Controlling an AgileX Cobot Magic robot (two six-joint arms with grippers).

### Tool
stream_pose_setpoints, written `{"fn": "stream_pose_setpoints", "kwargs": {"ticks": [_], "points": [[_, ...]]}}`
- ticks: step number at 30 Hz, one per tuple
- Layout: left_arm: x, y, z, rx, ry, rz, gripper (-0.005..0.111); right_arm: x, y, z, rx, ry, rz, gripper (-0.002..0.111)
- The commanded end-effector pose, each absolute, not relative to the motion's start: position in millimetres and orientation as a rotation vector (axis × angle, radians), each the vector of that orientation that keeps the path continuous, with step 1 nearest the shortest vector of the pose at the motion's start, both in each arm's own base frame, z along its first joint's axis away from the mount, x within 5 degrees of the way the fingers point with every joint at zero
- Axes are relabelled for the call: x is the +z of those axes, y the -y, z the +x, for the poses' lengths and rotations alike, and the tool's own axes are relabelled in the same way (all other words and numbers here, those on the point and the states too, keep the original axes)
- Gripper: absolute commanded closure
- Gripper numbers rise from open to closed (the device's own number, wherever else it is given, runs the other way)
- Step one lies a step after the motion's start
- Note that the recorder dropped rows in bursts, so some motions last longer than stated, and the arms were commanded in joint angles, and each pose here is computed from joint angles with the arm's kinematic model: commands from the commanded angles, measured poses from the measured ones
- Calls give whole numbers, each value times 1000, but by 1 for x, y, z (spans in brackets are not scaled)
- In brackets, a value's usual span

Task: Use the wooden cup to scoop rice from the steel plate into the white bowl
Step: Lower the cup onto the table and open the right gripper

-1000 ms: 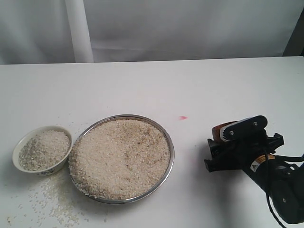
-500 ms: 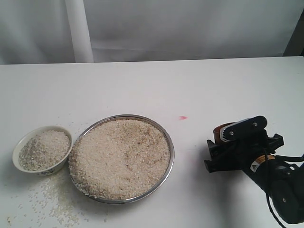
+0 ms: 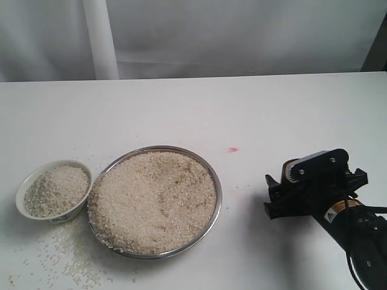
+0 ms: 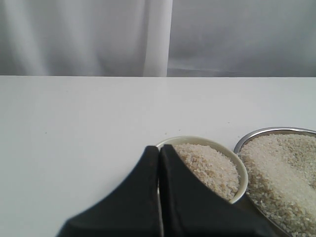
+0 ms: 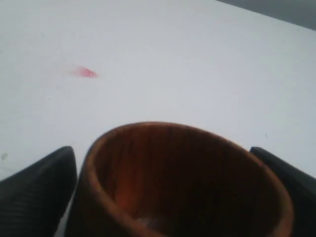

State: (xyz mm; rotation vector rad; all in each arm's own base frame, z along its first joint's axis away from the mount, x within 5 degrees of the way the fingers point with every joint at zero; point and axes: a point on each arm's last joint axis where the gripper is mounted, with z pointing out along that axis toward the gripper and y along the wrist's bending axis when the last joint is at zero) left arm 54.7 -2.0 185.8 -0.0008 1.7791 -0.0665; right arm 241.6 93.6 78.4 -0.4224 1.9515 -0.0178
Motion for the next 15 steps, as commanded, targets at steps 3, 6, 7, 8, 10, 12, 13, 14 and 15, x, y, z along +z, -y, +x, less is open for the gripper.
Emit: {"fn": "stream_pose_setpoints", "kwargs": {"ticks": [3,6,7,8,10,12,13,14,15], "points": [[187,2,55,-80,-1769,-5,107,79,-90,237,-21,-1936,-421,24],[187,2,55,-80,-1769,-5,107,88,-88,233,-18,-1905,-411,24],[187,2,55,-80,-1769,-5,107,91,-87,231,-12,-1896,-402,24],[187,2,55,-80,-1769,-5,107,95,-88,231,-1,-1887,-391,24],[187,2,55,-80,-1769,-5,107,102,-90,229,17,-1866,-388,24],[187,2,55,-80,-1769,-5,107,109,-93,228,32,-1842,-388,24],[187,2,55,-80,-1769,-5,107,113,-93,227,46,-1836,-380,24],[187,2,55,-80,-1769,-5,107,116,-93,227,52,-1835,-373,24],[187,2,55,-80,-1769,-5,107,120,-94,227,77,-1827,-356,24]]}}
